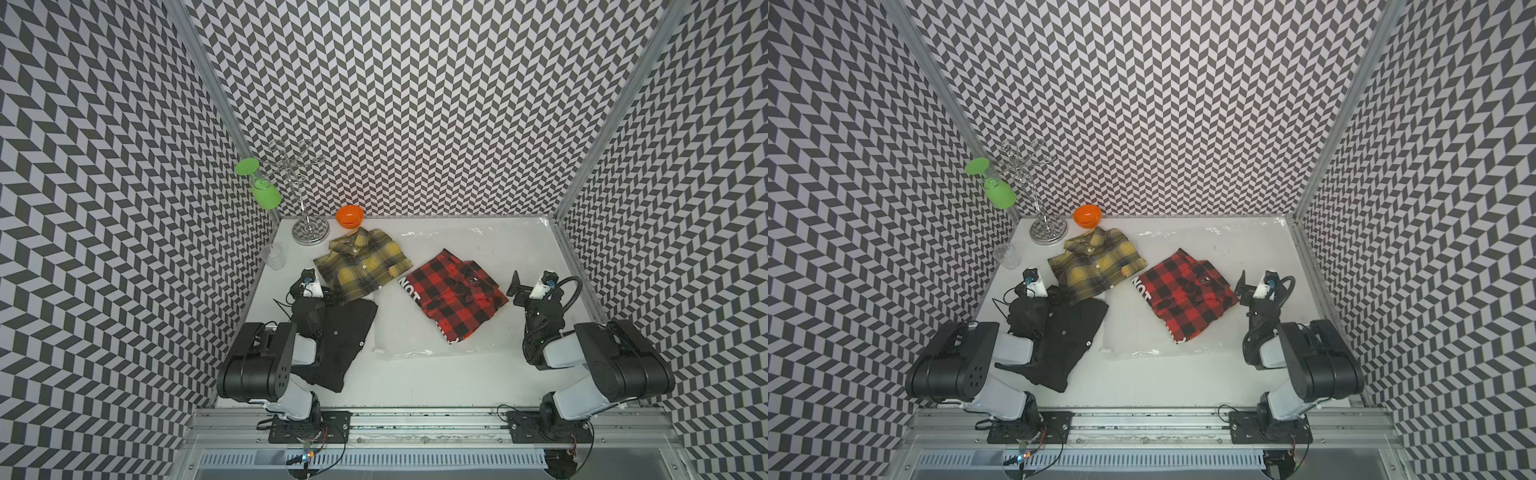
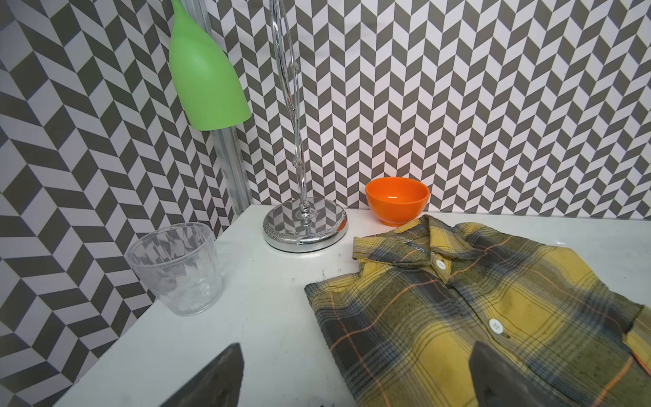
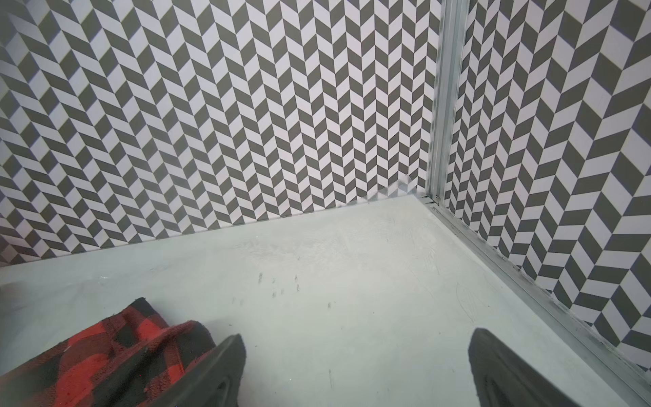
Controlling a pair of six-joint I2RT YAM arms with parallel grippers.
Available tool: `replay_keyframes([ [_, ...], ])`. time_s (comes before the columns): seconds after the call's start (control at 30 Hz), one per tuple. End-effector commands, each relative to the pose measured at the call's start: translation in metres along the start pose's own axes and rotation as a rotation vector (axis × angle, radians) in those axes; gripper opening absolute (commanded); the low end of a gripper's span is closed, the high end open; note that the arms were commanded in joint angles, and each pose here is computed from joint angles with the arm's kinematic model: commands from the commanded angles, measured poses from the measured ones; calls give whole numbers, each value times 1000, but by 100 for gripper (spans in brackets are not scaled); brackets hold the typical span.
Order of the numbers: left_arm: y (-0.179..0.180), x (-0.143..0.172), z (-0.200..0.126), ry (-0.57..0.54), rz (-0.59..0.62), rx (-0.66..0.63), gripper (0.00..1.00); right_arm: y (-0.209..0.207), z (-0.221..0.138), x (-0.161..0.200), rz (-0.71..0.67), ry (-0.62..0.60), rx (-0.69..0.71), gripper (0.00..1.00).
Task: Place the folded shirt into the vacuum bag
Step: Pick up the shirt in the vacuum bag.
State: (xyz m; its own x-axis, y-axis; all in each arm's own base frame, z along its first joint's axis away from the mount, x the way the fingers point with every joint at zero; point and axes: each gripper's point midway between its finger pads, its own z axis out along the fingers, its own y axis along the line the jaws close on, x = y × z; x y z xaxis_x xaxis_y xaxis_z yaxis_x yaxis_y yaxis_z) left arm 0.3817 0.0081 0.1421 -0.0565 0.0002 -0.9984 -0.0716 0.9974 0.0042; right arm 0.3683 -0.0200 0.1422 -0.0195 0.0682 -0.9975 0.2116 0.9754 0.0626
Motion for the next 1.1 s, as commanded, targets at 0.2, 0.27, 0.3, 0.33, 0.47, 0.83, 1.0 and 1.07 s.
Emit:
replay_keyframes([
  [0.2, -2, -6, 2, -19, -6, 12, 100, 0, -1, -12, 18, -56, -1, 99],
  [0.27, -2, -5, 2, -16, -8, 10, 100, 0, -1, -12, 18, -55, 0, 99],
  [0.3, -2, -5, 2, -17, -8, 11, 100, 0, -1, -12, 18, -55, -1, 99],
  [0.33, -2, -6, 2, -18, -8, 12, 100, 0, -1, -12, 18, -56, -1, 99],
  [0.47, -2, -5, 2, -17, -8, 11, 100, 0, 0, -11, 18, -53, 0, 99],
  [0.83, 15, -34, 18, 51, -23, -169, 100, 18, -14, -39, -32, -74, 7, 99],
  [1.0, -12, -95, 2, -69, -92, -83, 100, 57, 0, -72, 19, 152, 58, 99],
  [1.07, -23, -116, -5, -98, -85, -34, 100, 78, -3, -82, 112, 254, -25, 99],
])
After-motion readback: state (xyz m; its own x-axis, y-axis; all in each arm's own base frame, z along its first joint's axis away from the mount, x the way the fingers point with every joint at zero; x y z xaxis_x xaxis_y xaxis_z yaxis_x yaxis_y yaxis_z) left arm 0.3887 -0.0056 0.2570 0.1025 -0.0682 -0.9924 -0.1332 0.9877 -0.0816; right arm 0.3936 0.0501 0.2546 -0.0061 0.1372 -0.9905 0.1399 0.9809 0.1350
